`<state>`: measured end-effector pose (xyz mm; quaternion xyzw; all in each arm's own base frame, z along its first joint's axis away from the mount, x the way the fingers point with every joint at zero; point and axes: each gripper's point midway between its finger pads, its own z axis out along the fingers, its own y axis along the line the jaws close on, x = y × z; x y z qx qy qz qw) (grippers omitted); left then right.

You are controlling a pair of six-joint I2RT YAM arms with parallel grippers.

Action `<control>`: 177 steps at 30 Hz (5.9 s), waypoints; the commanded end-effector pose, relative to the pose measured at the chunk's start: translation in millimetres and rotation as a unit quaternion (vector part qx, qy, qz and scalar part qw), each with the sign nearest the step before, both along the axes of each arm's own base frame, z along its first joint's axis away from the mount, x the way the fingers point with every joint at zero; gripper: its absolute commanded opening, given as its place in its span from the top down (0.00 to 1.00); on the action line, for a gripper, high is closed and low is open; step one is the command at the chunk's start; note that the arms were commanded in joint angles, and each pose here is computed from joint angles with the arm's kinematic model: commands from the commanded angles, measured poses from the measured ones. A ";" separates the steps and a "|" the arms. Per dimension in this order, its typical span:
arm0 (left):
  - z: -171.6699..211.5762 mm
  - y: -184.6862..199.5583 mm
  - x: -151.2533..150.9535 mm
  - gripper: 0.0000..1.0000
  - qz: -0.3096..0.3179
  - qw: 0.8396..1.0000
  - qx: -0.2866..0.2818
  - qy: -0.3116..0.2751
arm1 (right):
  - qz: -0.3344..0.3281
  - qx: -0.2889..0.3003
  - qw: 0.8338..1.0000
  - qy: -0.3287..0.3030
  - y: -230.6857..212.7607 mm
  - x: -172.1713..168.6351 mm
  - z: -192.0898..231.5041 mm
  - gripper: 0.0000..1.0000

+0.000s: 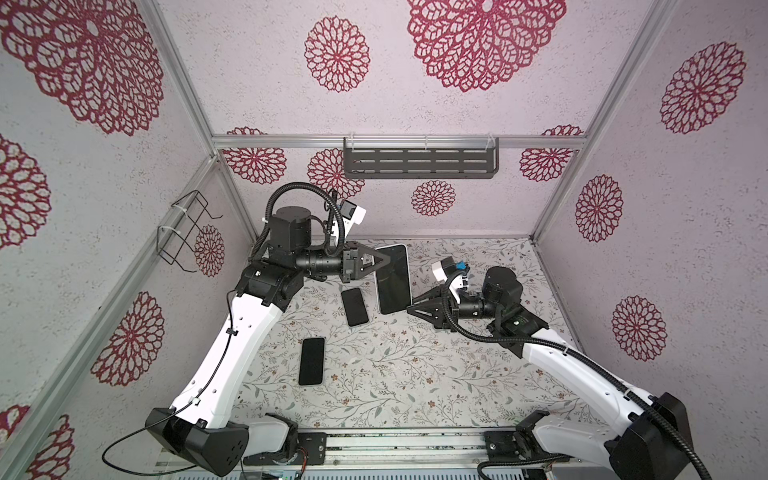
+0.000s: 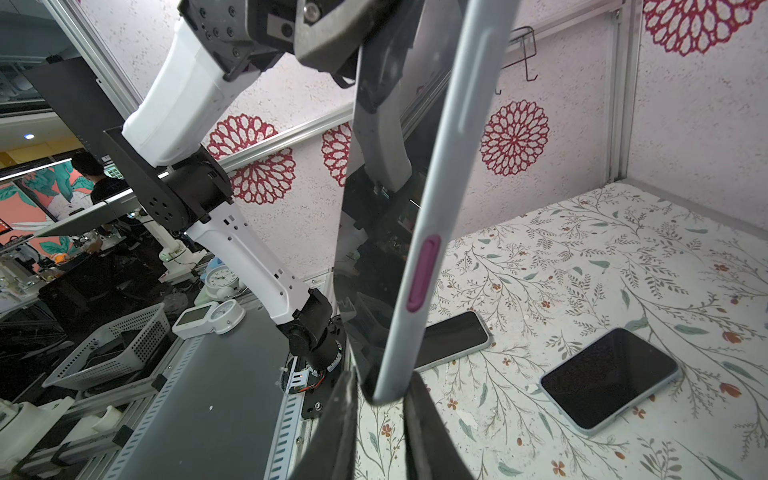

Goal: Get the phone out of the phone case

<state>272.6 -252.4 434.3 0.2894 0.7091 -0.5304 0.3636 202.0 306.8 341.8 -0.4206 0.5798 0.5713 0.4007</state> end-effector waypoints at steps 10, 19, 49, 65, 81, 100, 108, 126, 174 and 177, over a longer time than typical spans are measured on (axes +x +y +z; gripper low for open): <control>17.6 -0.7 -11.1 1.00 -0.016 0.999 -0.015 -0.039 | 0.027 0.025 0.999 -0.028 4.0 -7.4 19.8 0.91; 14.3 -2.3 -9.0 1.00 -0.019 0.999 -0.017 -0.031 | 0.021 0.025 0.998 -0.058 8.1 -7.5 15.1 1.00; -12.6 -27.9 -0.2 1.00 -0.051 0.997 -0.035 0.052 | 0.010 0.108 0.913 -0.394 15.0 -2.5 65.2 1.00; 5.9 -25.6 1.6 1.00 -0.039 0.997 -0.055 0.029 | -0.102 0.134 0.927 -0.334 -13.5 -1.5 49.7 0.79; 70.3 2.9 21.4 1.00 0.076 0.960 -0.269 -0.021 | -0.144 0.216 0.963 0.071 -39.4 6.2 49.6 0.37; 66.6 -15.7 11.1 1.00 0.050 0.964 -0.262 -0.015 | -0.123 0.239 0.959 0.092 -29.1 6.6 52.0 0.40; 65.1 -17.5 6.8 1.00 0.044 0.965 -0.257 -0.015 | -0.126 0.249 0.956 0.089 -28.6 10.8 56.1 0.40; 57.3 -19.8 11.2 1.00 0.051 0.968 -0.247 -0.012 | -0.116 0.255 0.955 0.096 -28.4 8.4 56.4 0.39; -103.7 -37.6 40.2 0.91 0.135 0.975 -0.117 0.133 | -0.159 0.193 0.941 0.227 -39.5 9.2 -11.8 1.00; -146.4 -42.9 42.2 0.87 0.158 0.971 -0.087 0.158 | -0.187 0.162 0.934 0.259 -41.7 10.3 -41.2 1.00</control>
